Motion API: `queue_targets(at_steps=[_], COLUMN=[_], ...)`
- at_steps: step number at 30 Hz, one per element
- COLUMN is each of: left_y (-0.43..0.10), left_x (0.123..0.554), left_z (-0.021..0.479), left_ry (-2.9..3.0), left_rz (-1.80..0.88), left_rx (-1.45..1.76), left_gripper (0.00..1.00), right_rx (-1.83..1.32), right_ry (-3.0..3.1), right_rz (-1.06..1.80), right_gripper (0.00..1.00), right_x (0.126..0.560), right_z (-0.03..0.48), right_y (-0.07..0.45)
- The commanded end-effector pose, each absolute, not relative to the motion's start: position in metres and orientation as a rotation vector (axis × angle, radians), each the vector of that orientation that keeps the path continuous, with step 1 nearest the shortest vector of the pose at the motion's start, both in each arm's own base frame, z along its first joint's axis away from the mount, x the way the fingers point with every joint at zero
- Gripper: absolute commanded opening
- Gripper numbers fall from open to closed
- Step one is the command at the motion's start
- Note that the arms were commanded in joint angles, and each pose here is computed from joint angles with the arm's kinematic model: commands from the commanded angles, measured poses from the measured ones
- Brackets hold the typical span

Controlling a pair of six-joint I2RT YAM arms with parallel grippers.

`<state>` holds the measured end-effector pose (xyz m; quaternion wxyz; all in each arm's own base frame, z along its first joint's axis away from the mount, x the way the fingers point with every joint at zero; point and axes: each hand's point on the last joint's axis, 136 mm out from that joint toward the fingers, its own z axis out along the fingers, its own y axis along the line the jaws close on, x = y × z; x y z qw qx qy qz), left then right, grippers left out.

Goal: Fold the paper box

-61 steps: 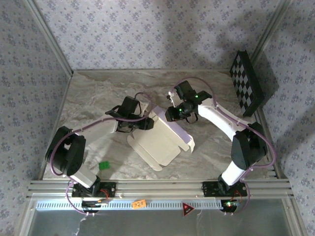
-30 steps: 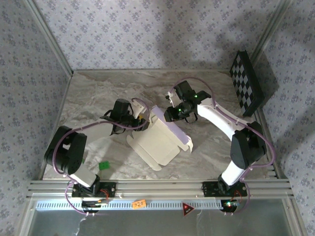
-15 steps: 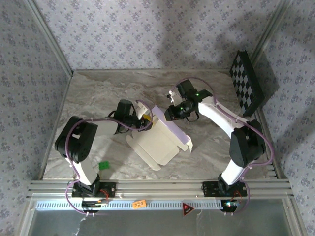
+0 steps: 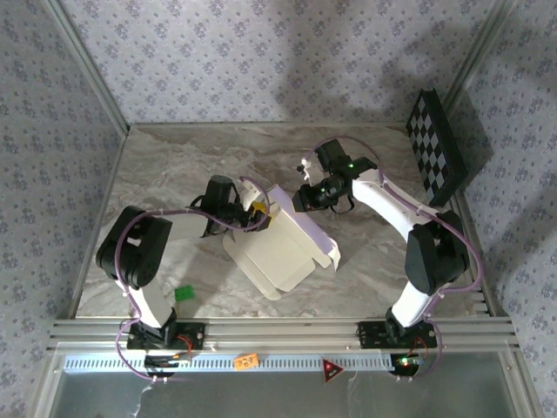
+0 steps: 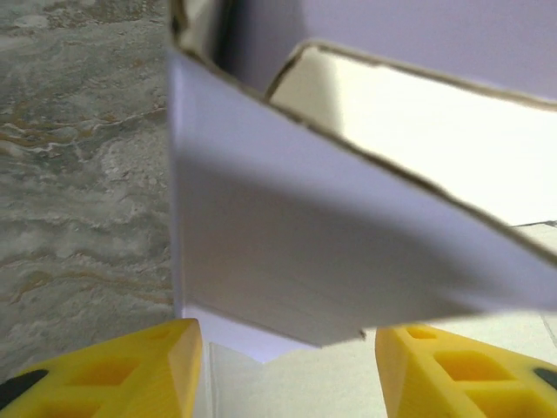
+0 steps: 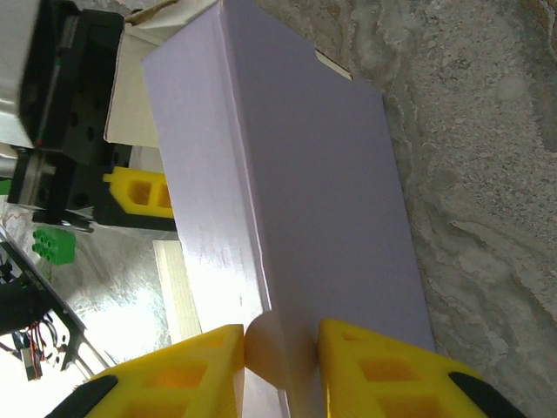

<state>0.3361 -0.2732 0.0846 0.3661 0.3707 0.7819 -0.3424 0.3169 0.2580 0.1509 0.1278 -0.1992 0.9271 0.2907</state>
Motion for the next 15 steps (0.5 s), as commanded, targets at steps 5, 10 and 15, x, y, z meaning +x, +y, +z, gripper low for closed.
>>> queue_targets(at_steps=[5, 10, 15], left_y=[-0.255, -0.249, -0.261], left_x=[0.335, 0.351, 0.361], left_z=[0.107, 0.099, 0.101], left_ry=[1.955, 2.025, 2.002], left_rz=[-0.848, -0.783, -0.834], left_rx=[0.938, 0.908, 0.941], left_gripper=[0.59, 0.55, 0.54], right_rx=[-0.566, -0.563, -0.564], right_ry=[2.835, 2.834, 2.833], right_rz=[0.755, 0.757, 0.771], right_gripper=[0.28, 0.28, 0.29], right_x=[0.307, 0.308, 0.308], right_z=[0.122, 0.122, 0.121], right_y=[0.241, 0.241, 0.243])
